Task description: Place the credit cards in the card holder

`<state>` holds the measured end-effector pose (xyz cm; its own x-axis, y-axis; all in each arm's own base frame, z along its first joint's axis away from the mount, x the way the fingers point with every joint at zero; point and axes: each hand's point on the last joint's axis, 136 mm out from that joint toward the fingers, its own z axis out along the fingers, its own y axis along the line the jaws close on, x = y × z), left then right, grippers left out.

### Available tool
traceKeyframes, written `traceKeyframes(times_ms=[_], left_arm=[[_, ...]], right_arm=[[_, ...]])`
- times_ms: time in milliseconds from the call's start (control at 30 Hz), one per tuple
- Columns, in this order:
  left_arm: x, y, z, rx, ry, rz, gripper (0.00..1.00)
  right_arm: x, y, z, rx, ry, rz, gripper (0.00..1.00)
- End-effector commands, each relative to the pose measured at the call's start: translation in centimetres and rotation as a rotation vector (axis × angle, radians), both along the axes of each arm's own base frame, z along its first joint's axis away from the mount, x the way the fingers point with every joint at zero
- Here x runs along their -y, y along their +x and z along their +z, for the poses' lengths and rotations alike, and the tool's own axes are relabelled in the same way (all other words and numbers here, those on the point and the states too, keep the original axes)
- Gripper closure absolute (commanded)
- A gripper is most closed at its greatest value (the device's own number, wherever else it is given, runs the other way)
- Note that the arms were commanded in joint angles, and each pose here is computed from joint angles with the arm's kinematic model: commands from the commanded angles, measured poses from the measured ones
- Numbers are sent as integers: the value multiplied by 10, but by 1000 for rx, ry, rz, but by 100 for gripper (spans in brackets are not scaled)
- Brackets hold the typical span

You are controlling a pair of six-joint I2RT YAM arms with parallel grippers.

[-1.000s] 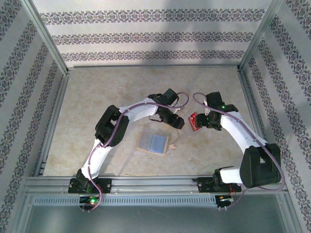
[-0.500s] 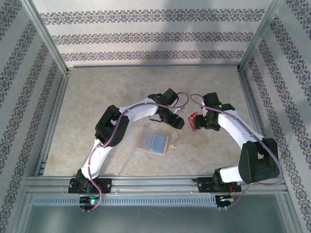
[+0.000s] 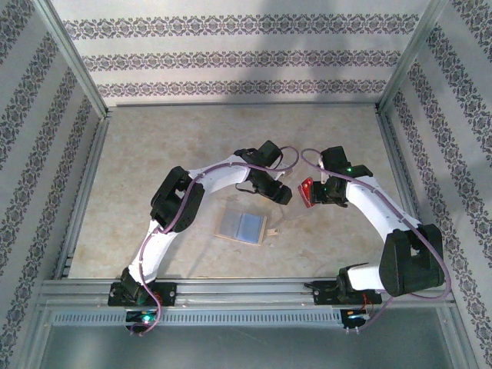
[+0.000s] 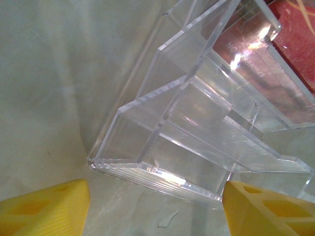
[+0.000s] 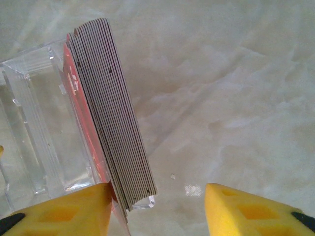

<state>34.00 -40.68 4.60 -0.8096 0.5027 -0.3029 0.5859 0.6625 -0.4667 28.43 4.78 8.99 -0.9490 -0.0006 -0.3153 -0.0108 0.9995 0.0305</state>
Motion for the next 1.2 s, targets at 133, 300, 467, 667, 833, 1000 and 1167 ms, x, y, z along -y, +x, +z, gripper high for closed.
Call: traceKeyframes(times_ms=[133, 300, 467, 667, 833, 1000, 1167], left_arm=[[-14, -10, -32, -38, 100, -11, 29], [-16, -9, -34, -38, 108, -9, 29], [-16, -10, -36, -41, 112, -10, 29], [-16, -10, -38, -45, 111, -12, 28], [-15, -10, -39, -47, 113, -11, 28], [-16, -10, -40, -47, 115, -11, 28], [-17, -10, -42, -47, 120, -10, 28]], right_arm=[[4, -1, 6, 4, -41, 10, 58], [4, -2, 7, 10, -43, 15, 63], [4, -2, 9, 15, -44, 16, 70], [3, -2, 9, 15, -45, 20, 73], [4, -2, 11, 23, -49, 22, 75], [2, -2, 12, 27, -51, 29, 77], [1, -3, 14, 34, -60, 40, 81]])
